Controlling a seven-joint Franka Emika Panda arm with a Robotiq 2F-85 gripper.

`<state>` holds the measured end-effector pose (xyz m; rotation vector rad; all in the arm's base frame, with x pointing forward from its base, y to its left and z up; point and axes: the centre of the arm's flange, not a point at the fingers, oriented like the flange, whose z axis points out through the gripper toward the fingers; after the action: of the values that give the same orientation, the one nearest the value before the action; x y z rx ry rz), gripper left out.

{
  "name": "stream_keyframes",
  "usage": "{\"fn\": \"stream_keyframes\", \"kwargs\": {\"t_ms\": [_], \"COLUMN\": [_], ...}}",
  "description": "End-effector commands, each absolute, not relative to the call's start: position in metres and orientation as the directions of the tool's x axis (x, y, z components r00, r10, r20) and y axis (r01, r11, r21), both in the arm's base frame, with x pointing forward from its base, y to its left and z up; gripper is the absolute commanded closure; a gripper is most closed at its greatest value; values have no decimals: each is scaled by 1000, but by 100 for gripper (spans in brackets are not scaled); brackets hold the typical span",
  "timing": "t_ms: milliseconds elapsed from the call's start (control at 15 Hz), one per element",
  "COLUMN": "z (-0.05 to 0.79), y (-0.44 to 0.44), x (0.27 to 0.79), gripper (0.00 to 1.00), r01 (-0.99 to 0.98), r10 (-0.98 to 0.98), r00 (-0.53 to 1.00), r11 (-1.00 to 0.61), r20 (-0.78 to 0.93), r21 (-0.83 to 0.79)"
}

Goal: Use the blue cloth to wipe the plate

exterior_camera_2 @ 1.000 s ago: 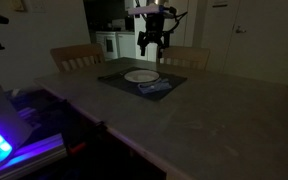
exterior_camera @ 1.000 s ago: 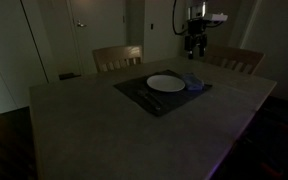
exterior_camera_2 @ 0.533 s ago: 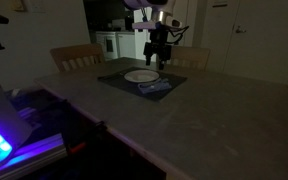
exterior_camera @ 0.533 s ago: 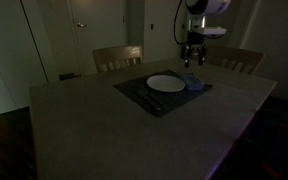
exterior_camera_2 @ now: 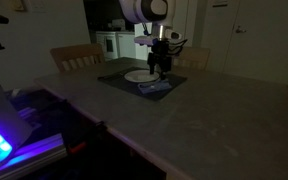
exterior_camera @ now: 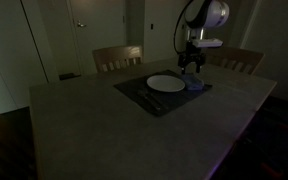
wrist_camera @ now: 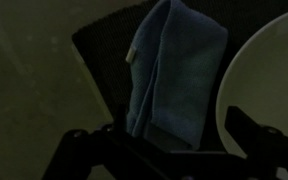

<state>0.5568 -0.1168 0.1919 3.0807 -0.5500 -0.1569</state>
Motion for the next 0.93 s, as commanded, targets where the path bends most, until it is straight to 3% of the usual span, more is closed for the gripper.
{"fn": "stream_keyframes", "kwargs": {"t_ms": [0,733,867], "z": [180,162,161], "y": [-117,-120,-118], "x": [551,540,540], "gripper": [0,0,13], "r01": [-386,-449,-448], "r10": [-390,-450,-449], "r00": [917,885,885], "r11": [-920,-893,-893], "r20": [-84,-119,-123], "r21": [59,37,34]}}
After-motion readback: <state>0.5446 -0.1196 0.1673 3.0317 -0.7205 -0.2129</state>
